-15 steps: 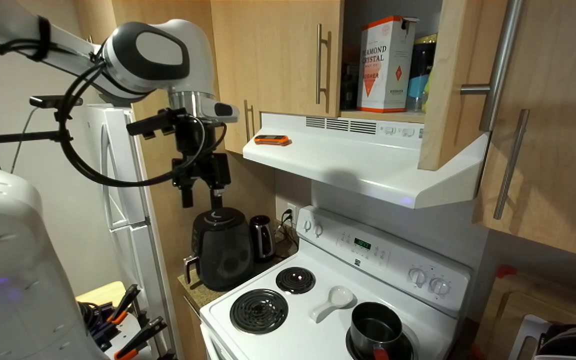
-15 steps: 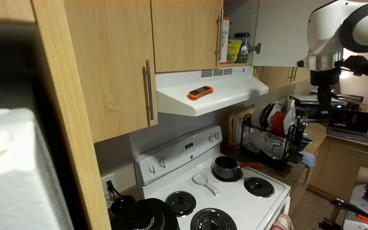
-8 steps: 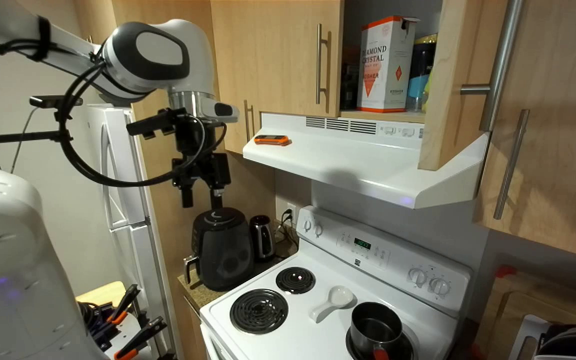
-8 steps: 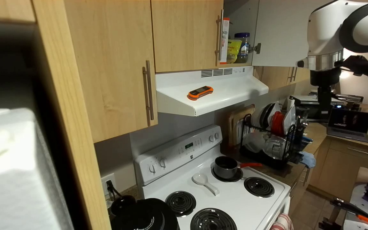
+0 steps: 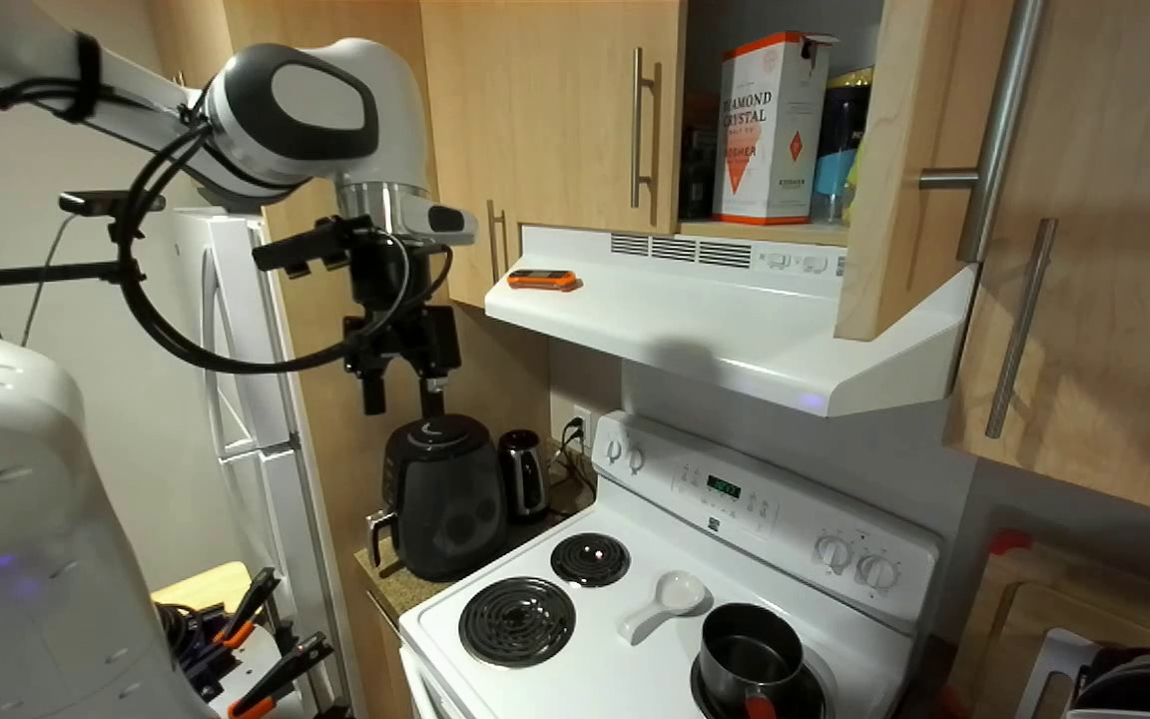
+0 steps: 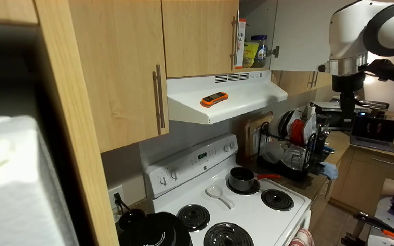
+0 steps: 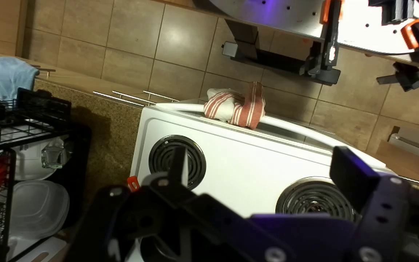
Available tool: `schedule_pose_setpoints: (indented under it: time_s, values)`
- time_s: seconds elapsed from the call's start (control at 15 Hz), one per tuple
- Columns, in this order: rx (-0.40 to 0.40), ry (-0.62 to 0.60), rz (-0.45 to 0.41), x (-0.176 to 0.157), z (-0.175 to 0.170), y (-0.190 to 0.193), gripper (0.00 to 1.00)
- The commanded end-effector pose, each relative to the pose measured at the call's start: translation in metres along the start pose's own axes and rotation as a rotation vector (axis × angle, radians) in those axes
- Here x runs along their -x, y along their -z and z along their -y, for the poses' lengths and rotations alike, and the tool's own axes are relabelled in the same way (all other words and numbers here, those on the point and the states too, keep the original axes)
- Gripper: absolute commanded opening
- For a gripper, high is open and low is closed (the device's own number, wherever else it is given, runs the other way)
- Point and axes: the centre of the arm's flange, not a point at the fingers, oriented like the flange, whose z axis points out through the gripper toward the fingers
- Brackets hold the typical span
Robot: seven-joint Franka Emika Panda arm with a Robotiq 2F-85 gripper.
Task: Close the right cabinet door
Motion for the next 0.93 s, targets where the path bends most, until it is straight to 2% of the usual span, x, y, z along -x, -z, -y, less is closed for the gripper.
schedule_pose_setpoints:
  time_s: [0.0,0.4,0.87]
  values:
    - [0.0,0.0,0.0,0.0,0.0,0.0,1.0]
    - [0.0,0.0,0.0,0.0,0.0,0.0,1.0]
    - [0.003,-0.01,-0.054,0.029,-0.022,0.021,1.0]
